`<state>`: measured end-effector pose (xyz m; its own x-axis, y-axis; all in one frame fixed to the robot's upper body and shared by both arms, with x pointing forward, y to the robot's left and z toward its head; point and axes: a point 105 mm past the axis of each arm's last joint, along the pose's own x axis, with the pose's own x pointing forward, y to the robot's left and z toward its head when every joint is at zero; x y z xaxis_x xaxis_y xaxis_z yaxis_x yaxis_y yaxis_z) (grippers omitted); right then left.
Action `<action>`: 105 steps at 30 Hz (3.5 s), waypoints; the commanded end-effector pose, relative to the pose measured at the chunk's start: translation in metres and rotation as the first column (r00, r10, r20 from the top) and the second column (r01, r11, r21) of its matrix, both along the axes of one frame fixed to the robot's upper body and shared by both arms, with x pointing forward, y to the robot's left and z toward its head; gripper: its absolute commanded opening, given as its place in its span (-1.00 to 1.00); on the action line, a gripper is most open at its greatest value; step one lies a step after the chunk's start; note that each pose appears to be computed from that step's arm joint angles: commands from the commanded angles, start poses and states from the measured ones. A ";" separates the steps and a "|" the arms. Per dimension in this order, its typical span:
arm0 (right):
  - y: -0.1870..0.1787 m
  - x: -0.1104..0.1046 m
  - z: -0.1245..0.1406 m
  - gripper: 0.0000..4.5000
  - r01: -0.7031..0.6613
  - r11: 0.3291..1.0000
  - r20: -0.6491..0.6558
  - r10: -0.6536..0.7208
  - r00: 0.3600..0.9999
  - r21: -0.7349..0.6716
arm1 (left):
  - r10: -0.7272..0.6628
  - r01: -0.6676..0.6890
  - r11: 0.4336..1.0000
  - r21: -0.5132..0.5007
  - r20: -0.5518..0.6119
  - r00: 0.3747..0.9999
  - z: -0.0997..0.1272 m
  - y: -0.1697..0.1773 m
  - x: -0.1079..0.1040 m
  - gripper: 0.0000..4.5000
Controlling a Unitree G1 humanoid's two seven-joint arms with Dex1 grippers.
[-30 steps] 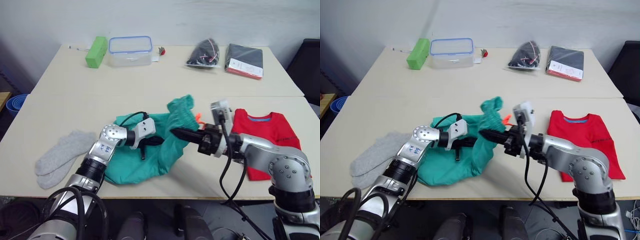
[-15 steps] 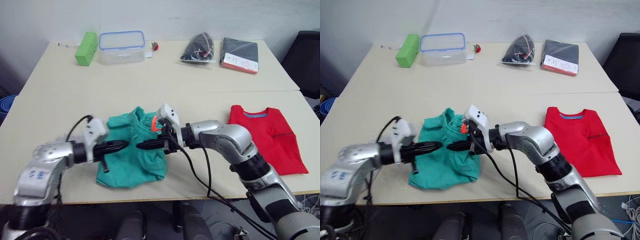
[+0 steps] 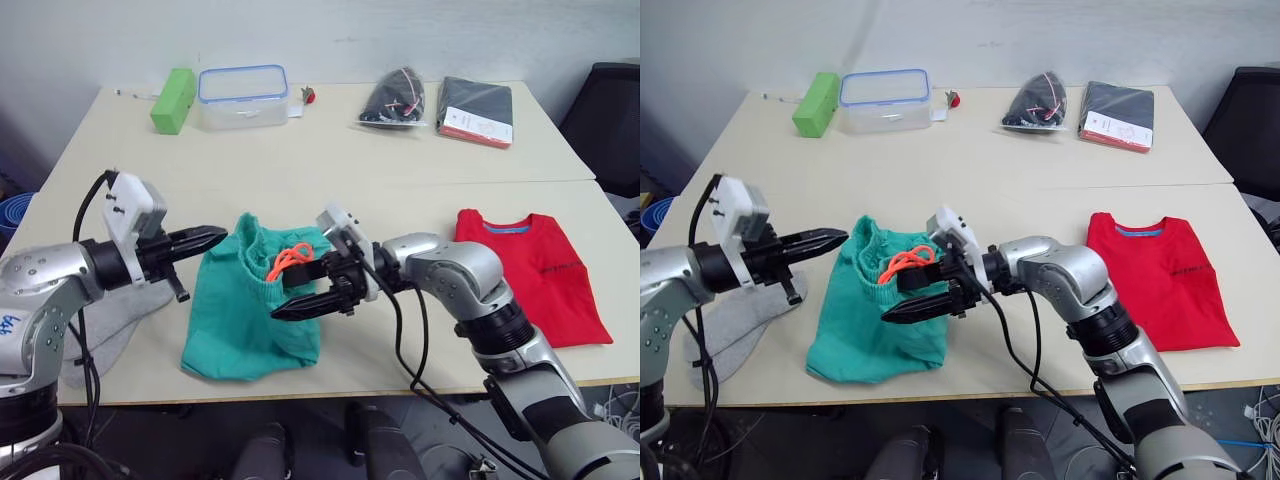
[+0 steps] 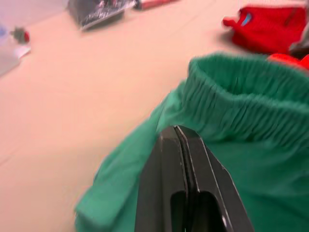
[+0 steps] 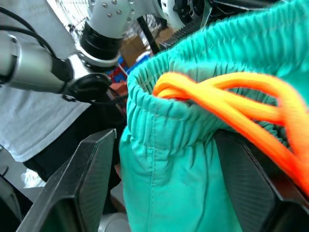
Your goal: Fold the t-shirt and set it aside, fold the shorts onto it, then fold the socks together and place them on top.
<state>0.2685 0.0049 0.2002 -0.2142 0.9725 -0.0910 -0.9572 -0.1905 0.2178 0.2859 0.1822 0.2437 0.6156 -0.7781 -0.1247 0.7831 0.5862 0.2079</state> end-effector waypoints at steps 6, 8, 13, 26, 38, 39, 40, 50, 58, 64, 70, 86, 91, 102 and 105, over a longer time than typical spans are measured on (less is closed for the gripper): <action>0.025 -0.005 0.005 0.48 -0.033 0.999 0.023 0.032 0.999 0.028 | -0.164 0.172 0.982 -0.074 0.098 0.982 0.049 -0.034 -0.011 -1.00; 0.036 0.001 -0.001 0.48 -0.015 1.000 0.024 0.015 1.000 0.009 | -0.170 0.177 0.982 -0.060 0.102 0.980 0.050 -0.036 -0.011 -1.00; 0.045 0.011 -0.018 0.48 0.001 0.998 0.086 0.004 0.996 -0.066 | -0.257 0.257 0.966 -0.005 0.025 0.966 0.034 -0.046 -0.024 -1.00; 0.002 0.015 -0.007 0.48 -0.027 0.998 0.197 0.036 0.980 -0.051 | -0.064 0.101 0.949 0.298 -0.133 0.989 -0.055 -0.002 -0.025 -1.00; 0.064 0.060 -0.025 -0.99 0.153 0.987 0.555 -0.099 0.826 -0.051 | 0.129 -0.079 0.959 0.273 -0.173 0.976 -0.118 0.010 -0.007 -1.00; 0.066 0.061 -0.032 -0.99 0.156 0.986 0.578 -0.090 0.811 -0.066 | 0.144 -0.092 0.956 0.279 -0.172 0.974 -0.122 0.012 -0.006 -1.00; 0.068 0.062 -0.035 -0.99 0.159 0.985 0.592 -0.085 0.802 -0.073 | 0.152 -0.099 0.954 0.283 -0.171 0.974 -0.124 0.013 -0.005 -1.00; 0.024 0.126 -0.076 -0.99 0.496 0.853 0.728 -0.237 0.643 -0.160 | 0.187 -0.110 0.946 0.304 -0.235 0.954 -0.156 0.017 -0.009 -1.00; -0.020 0.152 -0.058 -0.99 0.606 0.788 0.692 -0.376 0.616 -0.111 | 0.191 -0.116 0.948 0.298 -0.237 0.952 -0.159 0.020 -0.006 -1.00; -0.030 0.125 -0.017 -0.99 0.501 0.865 0.293 -0.480 0.827 0.004 | 0.126 -0.100 0.982 0.161 -0.163 0.979 -0.125 0.008 0.001 -1.00; -0.052 0.063 -0.037 -0.73 0.379 0.904 -0.085 -0.401 0.912 -0.196 | 0.041 -0.031 0.996 0.083 -0.111 0.993 -0.094 -0.004 -0.004 -1.00; 0.000 0.049 -0.097 0.98 0.294 0.867 -0.494 -0.476 0.727 -0.402 | 0.053 -0.041 0.992 0.123 -0.091 0.994 -0.094 -0.002 -0.009 -1.00; 0.031 0.048 -0.109 0.98 0.265 0.876 -0.515 -0.456 0.725 -0.402 | 0.059 -0.048 0.991 0.124 -0.085 0.995 -0.092 -0.002 -0.010 -1.00; 0.034 0.067 -0.110 -0.42 0.360 0.851 -0.529 -0.521 0.670 -0.382 | 0.080 -0.068 0.989 0.133 -0.086 0.993 -0.092 0.004 -0.013 -1.00; 0.032 0.070 -0.109 -0.85 0.376 0.845 -0.524 -0.532 0.665 -0.380 | 0.090 -0.078 0.988 0.135 -0.084 0.992 -0.091 0.009 -0.010 -1.00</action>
<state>0.3336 0.0480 0.1117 0.1175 0.9609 -0.2509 -0.6055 0.2696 0.7488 0.2749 0.1875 0.1394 0.6432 -0.7013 -0.3072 0.7622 0.6248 0.1694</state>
